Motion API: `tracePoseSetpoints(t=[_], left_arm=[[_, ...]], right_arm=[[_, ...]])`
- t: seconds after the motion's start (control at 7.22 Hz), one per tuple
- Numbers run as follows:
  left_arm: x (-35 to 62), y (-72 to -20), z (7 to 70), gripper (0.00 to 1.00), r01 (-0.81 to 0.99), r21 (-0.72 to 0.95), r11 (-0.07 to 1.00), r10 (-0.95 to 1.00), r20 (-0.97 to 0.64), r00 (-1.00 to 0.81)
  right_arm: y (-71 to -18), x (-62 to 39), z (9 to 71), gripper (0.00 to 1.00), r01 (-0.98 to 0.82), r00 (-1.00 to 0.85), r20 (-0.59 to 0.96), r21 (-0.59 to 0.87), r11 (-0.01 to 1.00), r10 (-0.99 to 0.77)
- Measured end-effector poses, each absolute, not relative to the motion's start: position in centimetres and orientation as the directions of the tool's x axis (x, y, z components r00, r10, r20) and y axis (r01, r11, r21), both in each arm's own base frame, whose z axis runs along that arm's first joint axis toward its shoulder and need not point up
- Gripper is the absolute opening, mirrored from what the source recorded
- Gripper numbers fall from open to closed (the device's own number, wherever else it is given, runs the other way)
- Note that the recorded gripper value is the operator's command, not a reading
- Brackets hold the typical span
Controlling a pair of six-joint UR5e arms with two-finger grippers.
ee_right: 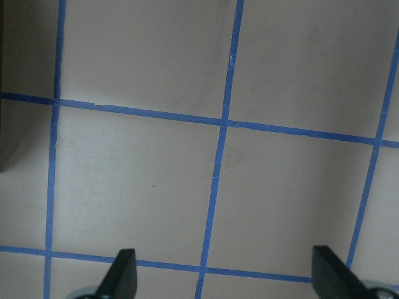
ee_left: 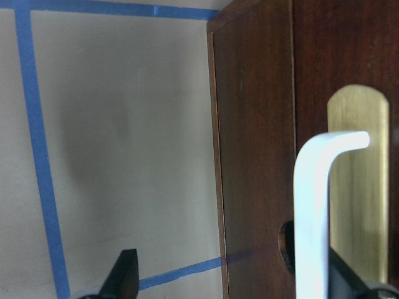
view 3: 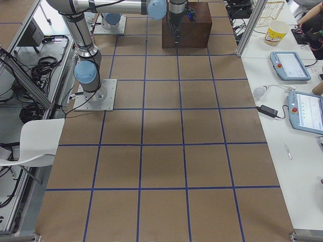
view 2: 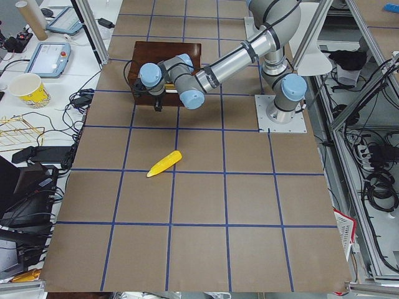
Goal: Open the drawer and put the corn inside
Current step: 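Close the left gripper on the white drawer handle, then pull the drawer outward from the cabinet with the left gripper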
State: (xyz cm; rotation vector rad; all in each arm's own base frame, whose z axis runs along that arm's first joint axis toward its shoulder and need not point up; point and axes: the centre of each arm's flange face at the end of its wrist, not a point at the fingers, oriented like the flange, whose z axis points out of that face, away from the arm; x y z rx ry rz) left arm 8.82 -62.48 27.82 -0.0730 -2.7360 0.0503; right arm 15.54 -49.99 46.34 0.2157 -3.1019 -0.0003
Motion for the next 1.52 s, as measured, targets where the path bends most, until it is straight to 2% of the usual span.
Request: tracePoseSetpoints(t=[1.52], left_arm=[[12.4, -62.1, 28.4, 1.0, 0.095, -0.066, 0.993, 0.112, 0.335, -0.936]], right_arm=[[-50.0, 15.5, 46.3, 1.0, -0.138, -0.99, 0.032, 0.003, 0.99, -0.138]])
